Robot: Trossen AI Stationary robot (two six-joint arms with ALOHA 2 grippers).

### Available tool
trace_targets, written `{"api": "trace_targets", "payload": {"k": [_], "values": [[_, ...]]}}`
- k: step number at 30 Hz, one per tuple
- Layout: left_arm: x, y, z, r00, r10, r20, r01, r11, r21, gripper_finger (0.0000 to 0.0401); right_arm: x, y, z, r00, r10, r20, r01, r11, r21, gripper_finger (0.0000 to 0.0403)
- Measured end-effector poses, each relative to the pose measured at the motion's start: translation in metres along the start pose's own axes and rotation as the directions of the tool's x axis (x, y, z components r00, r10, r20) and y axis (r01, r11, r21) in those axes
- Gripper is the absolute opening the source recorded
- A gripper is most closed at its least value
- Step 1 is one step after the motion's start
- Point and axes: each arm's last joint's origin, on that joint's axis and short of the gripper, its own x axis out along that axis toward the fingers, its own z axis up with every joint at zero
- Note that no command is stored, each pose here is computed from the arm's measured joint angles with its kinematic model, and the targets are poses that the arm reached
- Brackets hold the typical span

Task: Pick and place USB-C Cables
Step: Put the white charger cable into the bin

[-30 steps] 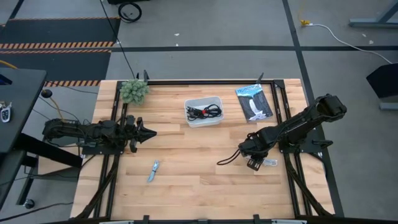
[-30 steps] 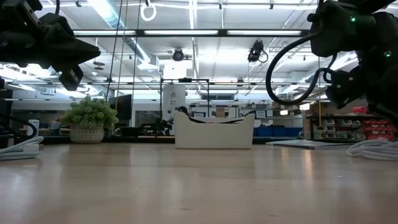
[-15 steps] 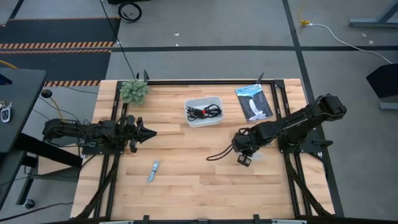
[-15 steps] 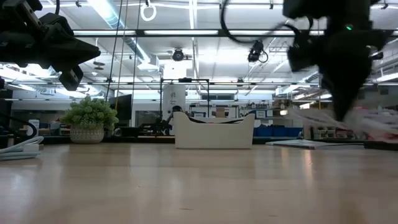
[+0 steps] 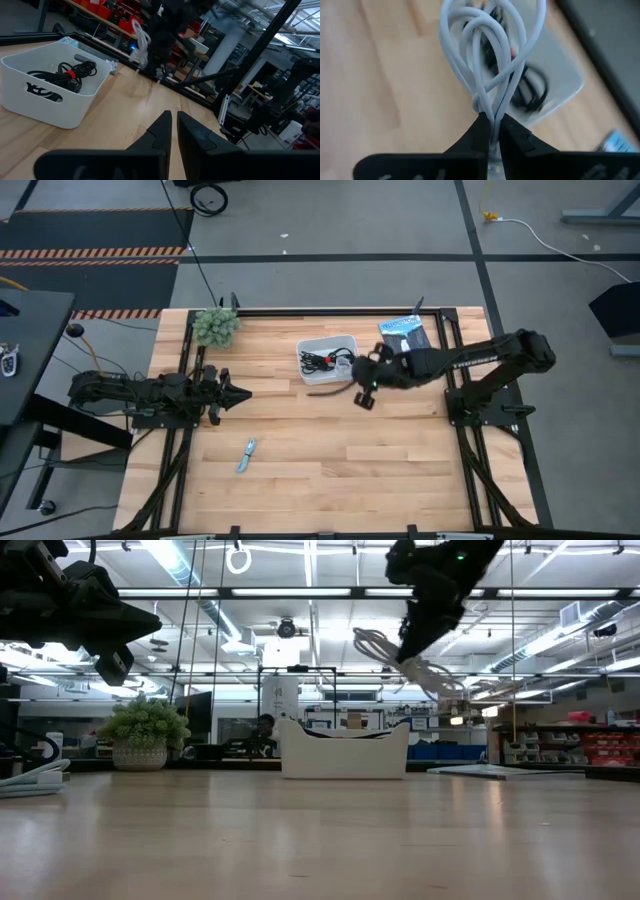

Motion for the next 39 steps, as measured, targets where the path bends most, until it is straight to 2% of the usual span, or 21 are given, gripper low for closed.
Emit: {"api": "trace_targets", "payload": {"k": [8, 11, 16, 21, 24, 30, 35, 39], "values": [[0.000, 0.000, 0.000, 1.000, 0.000, 0.000, 0.000, 1.000, 0.000, 0.0036, 0.021, -0.041, 0.028, 0.992, -0.034, 0.123, 0.037, 0.999, -0.021, 0.0031], [0.000, 0.000, 0.000, 1.000, 0.001, 0.000, -0.001, 1.000, 0.000, 0.0036, 0.037, -0.046, 0.037, 0.986, -0.017, 0.168, 0.025, 0.998, -0.049, 0.0032], [0.000, 0.000, 0.001, 1.000, -0.003, 0.007, 0.003, 1.000, -0.001, 0.0036, 0.075, -0.051, 0.042, 0.985, -0.004, 0.174, 0.022, 0.994, -0.105, 0.0032], [0.000, 0.000, 0.000, 1.000, 0.000, 0.001, 0.000, 1.000, 0.000, 0.0036, 0.108, -0.059, 0.045, 0.997, -0.021, 0.070, 0.032, 0.985, -0.172, 0.0032], [0.000, 0.000, 0.000, 1.000, 0.000, 0.001, 0.000, 1.000, 0.000, 0.0036, 0.121, -0.061, 0.053, 0.998, -0.028, 0.049, 0.038, 0.977, -0.210, 0.0032], [0.000, 0.000, 0.000, 1.000, 0.000, 0.001, 0.000, 1.000, 0.000, 0.0036, 0.142, -0.058, 0.063, 1.000, -0.001, -0.022, -0.006, 0.955, -0.297, 0.0032], [0.000, 0.000, 0.000, 1.000, 0.000, 0.000, 0.000, 1.000, 0.000, 0.0036, 0.159, -0.054, 0.060, 0.996, -0.003, -0.088, -0.027, 0.942, -0.335, 0.0035], [0.000, 0.000, 0.000, 1.000, 0.000, 0.000, 0.000, 1.000, 0.000, 0.0036, 0.169, -0.052, 0.055, 0.993, -0.011, -0.121, -0.031, 0.939, -0.341, 0.0053]]}}
